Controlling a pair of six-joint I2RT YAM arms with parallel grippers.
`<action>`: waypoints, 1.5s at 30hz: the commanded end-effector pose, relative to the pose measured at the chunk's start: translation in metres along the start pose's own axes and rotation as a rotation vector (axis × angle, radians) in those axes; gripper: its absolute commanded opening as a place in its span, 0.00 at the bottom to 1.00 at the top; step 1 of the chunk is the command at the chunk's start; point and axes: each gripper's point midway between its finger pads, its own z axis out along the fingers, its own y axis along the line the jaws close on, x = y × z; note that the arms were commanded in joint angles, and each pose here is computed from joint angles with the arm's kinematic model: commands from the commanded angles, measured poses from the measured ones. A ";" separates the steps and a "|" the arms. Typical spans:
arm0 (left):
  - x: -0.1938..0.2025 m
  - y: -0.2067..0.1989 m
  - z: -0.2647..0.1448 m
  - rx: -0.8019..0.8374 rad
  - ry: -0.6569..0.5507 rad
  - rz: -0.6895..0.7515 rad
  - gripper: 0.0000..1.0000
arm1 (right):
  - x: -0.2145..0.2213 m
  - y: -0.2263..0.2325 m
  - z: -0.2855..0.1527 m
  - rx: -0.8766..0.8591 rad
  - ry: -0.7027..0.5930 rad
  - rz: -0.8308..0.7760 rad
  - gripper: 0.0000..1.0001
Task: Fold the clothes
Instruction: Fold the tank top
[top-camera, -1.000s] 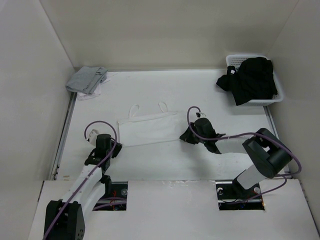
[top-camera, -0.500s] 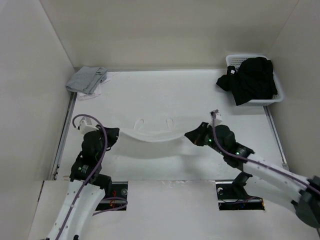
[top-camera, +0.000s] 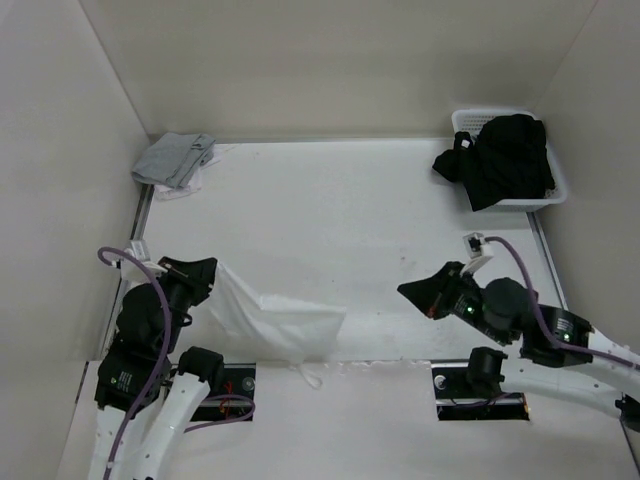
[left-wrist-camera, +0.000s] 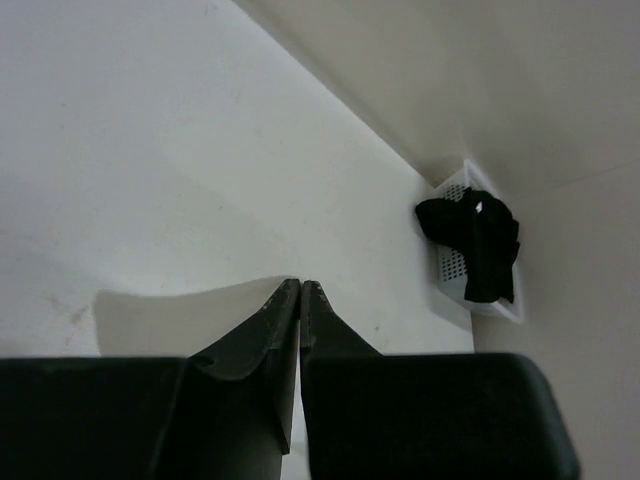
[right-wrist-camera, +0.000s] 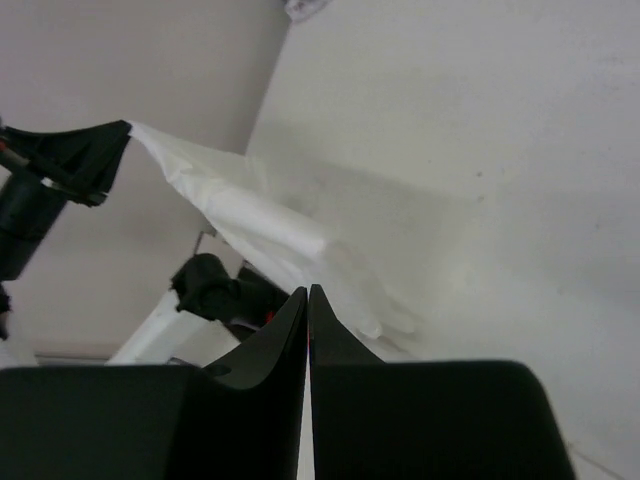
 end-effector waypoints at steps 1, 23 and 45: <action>0.037 0.031 0.011 -0.095 0.126 0.038 0.01 | 0.024 -0.031 0.020 0.153 0.060 -0.067 0.06; 0.083 0.089 0.089 -0.220 0.190 0.034 0.02 | 0.177 -0.041 0.201 0.036 0.396 -0.039 0.55; 0.083 0.089 0.093 -0.207 0.192 0.032 0.02 | 0.200 -0.076 0.235 0.080 0.409 -0.037 0.38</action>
